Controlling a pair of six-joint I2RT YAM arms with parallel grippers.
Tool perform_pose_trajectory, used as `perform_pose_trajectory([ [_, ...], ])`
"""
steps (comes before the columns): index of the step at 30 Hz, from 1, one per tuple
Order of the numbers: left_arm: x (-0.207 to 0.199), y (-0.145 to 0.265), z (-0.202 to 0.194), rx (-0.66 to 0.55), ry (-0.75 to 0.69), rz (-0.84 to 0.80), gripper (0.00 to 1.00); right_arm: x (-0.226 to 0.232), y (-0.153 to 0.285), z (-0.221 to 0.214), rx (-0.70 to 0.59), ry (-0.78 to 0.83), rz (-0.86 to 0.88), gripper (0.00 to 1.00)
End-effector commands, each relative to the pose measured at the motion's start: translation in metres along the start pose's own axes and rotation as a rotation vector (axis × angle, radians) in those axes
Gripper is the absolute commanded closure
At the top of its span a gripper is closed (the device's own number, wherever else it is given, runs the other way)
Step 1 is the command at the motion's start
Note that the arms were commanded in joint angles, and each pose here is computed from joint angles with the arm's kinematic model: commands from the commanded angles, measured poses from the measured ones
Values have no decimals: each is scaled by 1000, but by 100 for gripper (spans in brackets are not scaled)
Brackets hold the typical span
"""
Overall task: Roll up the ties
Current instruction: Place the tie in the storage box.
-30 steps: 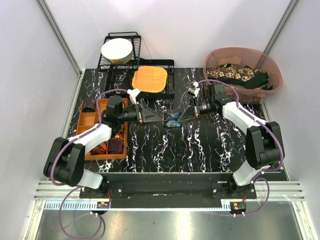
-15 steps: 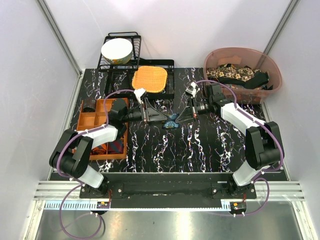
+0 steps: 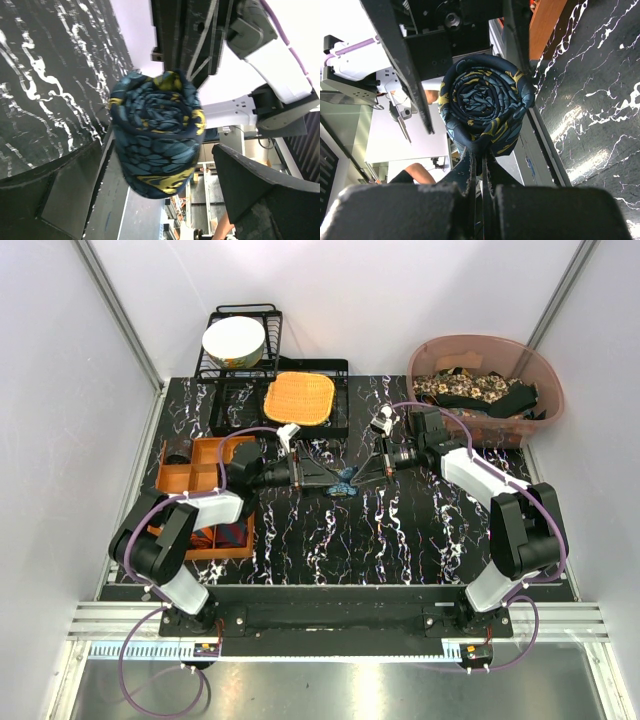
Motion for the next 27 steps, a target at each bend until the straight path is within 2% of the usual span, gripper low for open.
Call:
perform_pose_trajectory([
  [1,-10,-4,1,-29,-47,-68,9,5,-4,0,13,22,25,100],
  [6,-10,-6,4,-37,-44,-80,18,1,-5,-1,13,-4,28,100],
  [19,-5,-13,-4,-24,-2,-65,14,-2,-6,-1,9,-13,32,100],
  [23,-5,-15,-3,-24,-5,-73,18,-4,-7,-1,10,-22,30,100],
  [26,-3,-16,-3,-27,2,-70,24,-5,-7,-1,11,-23,29,100],
  [27,-3,-17,-2,-29,1,-73,28,-5,-7,-1,13,-26,30,100],
])
Point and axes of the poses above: each gripper's point midway between its finger pads, its own y axis back along the fingers, its own x axis along the line the jaws close on, z = x × y, the point moved 10 cm from there along y, back along the fingers, and after that the axes turned 13 degrees about -y, right-handed, at the moved point
